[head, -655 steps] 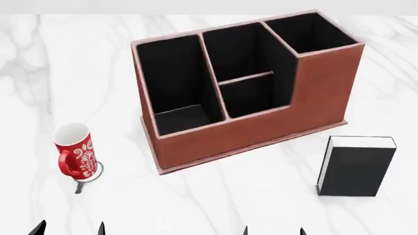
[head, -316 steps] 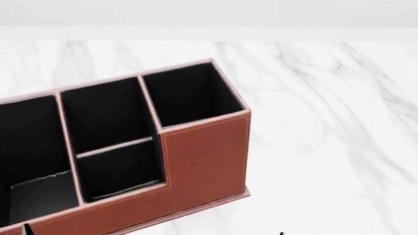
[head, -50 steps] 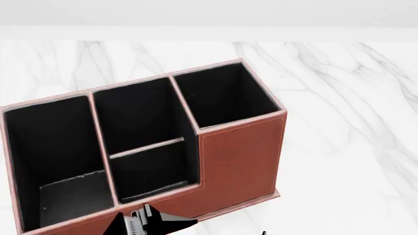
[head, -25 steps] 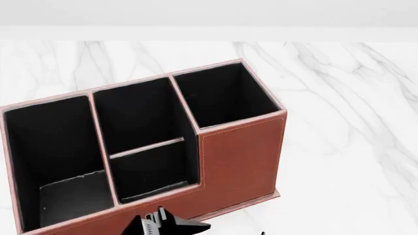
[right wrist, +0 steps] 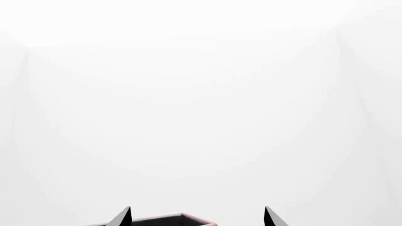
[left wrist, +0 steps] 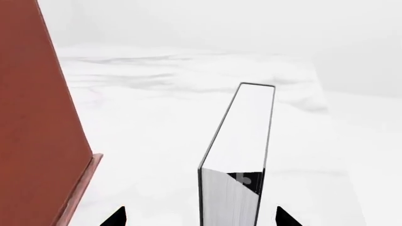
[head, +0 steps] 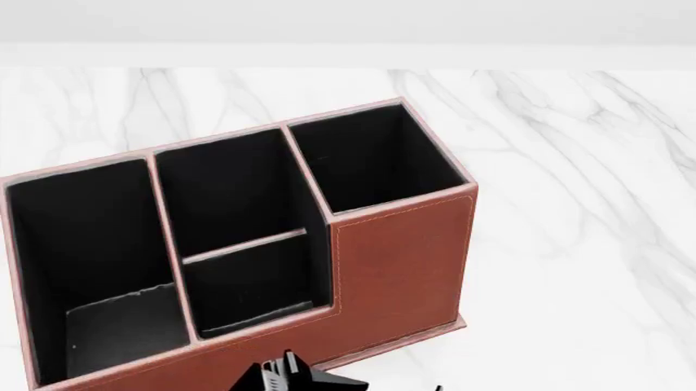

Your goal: Pick up the book and place it in the back compartment of the caddy.

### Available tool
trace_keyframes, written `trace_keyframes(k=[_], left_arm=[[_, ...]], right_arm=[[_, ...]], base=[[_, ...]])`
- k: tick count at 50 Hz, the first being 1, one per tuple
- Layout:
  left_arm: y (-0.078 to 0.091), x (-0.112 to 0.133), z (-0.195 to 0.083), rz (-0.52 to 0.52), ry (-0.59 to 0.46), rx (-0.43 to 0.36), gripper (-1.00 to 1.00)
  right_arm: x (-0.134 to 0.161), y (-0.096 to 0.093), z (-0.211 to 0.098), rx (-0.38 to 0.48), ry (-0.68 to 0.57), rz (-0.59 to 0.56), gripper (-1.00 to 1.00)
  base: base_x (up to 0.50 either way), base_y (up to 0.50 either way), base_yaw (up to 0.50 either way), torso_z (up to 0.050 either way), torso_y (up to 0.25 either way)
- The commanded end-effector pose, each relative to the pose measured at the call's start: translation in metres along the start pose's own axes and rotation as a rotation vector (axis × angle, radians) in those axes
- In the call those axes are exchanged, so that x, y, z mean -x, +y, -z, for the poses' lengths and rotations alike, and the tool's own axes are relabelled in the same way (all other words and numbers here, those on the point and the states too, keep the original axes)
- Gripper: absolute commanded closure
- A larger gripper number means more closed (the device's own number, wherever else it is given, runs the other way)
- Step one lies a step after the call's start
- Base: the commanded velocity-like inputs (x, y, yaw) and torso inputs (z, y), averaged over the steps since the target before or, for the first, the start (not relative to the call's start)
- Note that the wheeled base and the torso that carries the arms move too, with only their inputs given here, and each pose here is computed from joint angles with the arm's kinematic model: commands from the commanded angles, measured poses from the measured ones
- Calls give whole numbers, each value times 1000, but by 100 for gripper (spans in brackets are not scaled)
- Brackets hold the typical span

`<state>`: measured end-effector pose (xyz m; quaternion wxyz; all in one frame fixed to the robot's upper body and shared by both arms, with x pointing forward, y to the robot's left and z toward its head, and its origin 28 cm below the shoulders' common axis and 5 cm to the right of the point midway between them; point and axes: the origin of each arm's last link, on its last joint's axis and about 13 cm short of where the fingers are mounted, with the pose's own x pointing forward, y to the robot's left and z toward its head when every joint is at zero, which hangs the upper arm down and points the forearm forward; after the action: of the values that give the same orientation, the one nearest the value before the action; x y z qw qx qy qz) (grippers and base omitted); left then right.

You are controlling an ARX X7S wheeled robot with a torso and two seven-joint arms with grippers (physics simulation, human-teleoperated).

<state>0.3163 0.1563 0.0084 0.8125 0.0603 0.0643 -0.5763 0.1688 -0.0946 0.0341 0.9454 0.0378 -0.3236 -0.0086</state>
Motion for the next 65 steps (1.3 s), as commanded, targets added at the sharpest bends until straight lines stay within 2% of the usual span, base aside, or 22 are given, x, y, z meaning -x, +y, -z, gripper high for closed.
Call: trace_keyframes(k=[1,26,36,37,46,65], left_arm=[[-1,-6,-2,11,14,-8,-100],[-5,-21,5,44,53,-13,-100],[-5,-21,11,85,73,11,-100],[-6,-21,11,80,72,10,100],[-5,-20,17,89,77,36,100],[-1,-10,12,34,64,10,100]], right_arm=[[0,-1,0,-1,-2,3,-100],[0,-1,-1,-1,-2,4,-100],[0,-1,-1,-2,-3,6,-100],[0,-1,-1,-2,-3,6,-100],[0,-1,-1,-1,-3,5,-100],[0,-1,-1,-2,-3,9,-100]], base=[[0,0,0,0,0],[0,0,0,0,0],[0,0,0,0,0],[0,0,0,0,0],[0,0,0,0,0],[0,0,0,0,0]])
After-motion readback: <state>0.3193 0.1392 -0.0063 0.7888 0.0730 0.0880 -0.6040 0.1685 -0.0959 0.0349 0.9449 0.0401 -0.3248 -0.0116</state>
